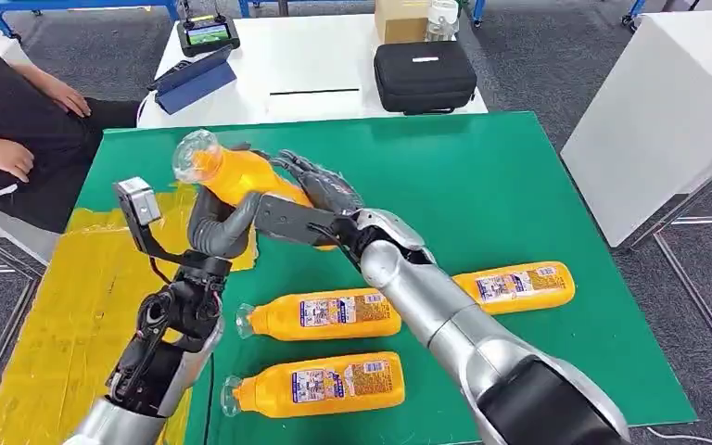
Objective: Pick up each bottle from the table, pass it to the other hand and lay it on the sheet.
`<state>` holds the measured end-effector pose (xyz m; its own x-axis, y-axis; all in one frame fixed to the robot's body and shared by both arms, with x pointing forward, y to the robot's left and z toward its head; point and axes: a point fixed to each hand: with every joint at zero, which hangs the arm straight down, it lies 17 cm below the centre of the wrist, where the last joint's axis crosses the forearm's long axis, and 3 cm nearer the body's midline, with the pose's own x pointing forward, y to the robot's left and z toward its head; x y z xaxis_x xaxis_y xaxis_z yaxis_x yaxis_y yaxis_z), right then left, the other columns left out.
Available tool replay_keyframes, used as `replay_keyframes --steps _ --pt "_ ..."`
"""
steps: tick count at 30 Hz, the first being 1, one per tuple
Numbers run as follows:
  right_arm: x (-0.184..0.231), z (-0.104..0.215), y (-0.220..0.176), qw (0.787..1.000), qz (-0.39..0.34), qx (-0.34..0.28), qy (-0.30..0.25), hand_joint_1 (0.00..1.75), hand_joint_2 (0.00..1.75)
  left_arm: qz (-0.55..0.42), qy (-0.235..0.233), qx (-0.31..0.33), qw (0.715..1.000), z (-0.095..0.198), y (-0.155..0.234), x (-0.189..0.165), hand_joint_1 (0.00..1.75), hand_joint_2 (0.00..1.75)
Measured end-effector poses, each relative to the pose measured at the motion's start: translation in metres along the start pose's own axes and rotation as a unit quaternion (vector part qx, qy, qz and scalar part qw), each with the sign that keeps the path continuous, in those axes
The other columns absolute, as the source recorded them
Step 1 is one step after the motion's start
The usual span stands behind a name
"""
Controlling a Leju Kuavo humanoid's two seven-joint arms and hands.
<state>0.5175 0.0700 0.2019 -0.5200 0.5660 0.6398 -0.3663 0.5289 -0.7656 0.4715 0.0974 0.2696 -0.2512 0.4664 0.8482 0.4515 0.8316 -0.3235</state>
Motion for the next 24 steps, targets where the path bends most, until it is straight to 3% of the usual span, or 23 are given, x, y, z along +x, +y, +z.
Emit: replay_keyframes --steps 12,17,24 --pt "-0.002 0.001 0.003 1.0 0.026 0.005 0.0 0.0 0.0 -0.035 -0.031 0.033 0.998 -0.001 0.009 0.012 1.75 1.75" --pt "0.0 0.006 0.015 0.996 0.083 0.019 -0.008 0.0 0.0 -0.139 -0.078 0.093 0.983 -0.002 0.033 0.037 1.75 1.75" --pt "0.023 0.024 0.021 0.993 0.105 0.012 -0.054 0.0 0.0 -0.211 -0.11 0.158 0.958 0.002 0.088 0.07 1.75 1.75"
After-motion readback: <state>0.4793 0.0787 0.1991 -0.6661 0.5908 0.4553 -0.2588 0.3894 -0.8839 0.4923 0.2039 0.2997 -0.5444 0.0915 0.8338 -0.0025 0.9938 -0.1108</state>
